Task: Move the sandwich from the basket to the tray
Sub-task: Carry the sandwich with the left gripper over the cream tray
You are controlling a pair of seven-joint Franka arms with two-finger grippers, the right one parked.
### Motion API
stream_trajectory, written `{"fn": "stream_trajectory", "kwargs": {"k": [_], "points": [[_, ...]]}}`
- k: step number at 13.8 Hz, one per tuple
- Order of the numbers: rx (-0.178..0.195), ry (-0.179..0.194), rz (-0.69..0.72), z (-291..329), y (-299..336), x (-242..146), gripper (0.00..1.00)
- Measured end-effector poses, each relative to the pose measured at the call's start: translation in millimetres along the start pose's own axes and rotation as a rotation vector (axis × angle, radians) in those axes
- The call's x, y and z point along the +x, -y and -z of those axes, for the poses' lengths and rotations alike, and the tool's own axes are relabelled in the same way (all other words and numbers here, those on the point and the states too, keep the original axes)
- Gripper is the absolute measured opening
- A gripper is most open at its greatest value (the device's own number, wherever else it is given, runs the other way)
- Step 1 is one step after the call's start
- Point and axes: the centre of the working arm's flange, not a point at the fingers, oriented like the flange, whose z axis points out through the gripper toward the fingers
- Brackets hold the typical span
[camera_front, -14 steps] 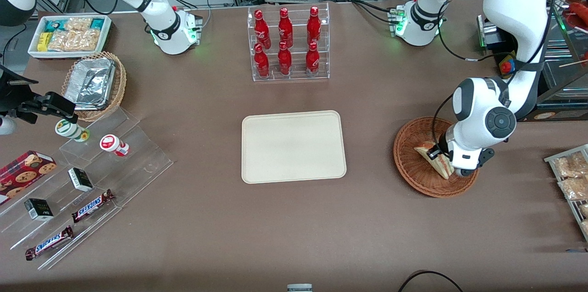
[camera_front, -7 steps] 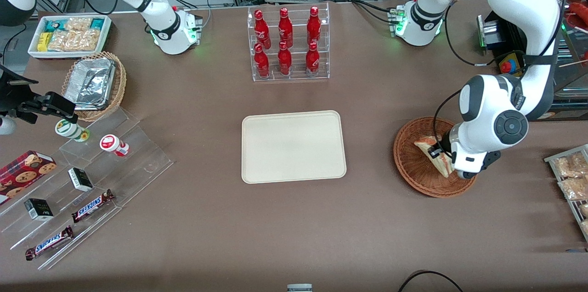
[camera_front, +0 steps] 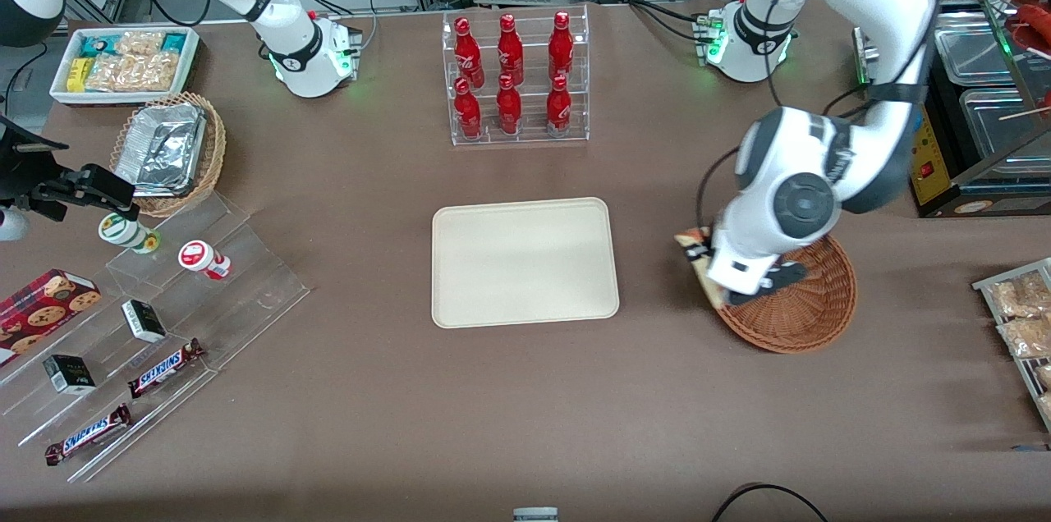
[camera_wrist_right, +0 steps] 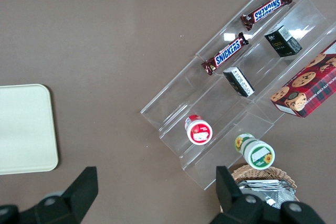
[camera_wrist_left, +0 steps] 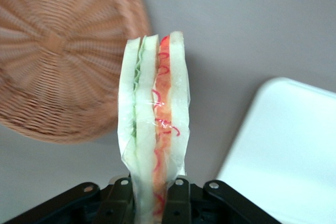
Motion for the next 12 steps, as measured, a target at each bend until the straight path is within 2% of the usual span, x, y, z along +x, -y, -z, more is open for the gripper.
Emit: {"fn": "stream_trajectory", "kwargs": {"k": [6, 12], "points": [[-0.007, -0.003, -0.155, -21.7, -103.4, -46.7, 0.15], [-0.036, -0.038, -0.232, -77.5, -207.7, -88.2, 0.15]]}}
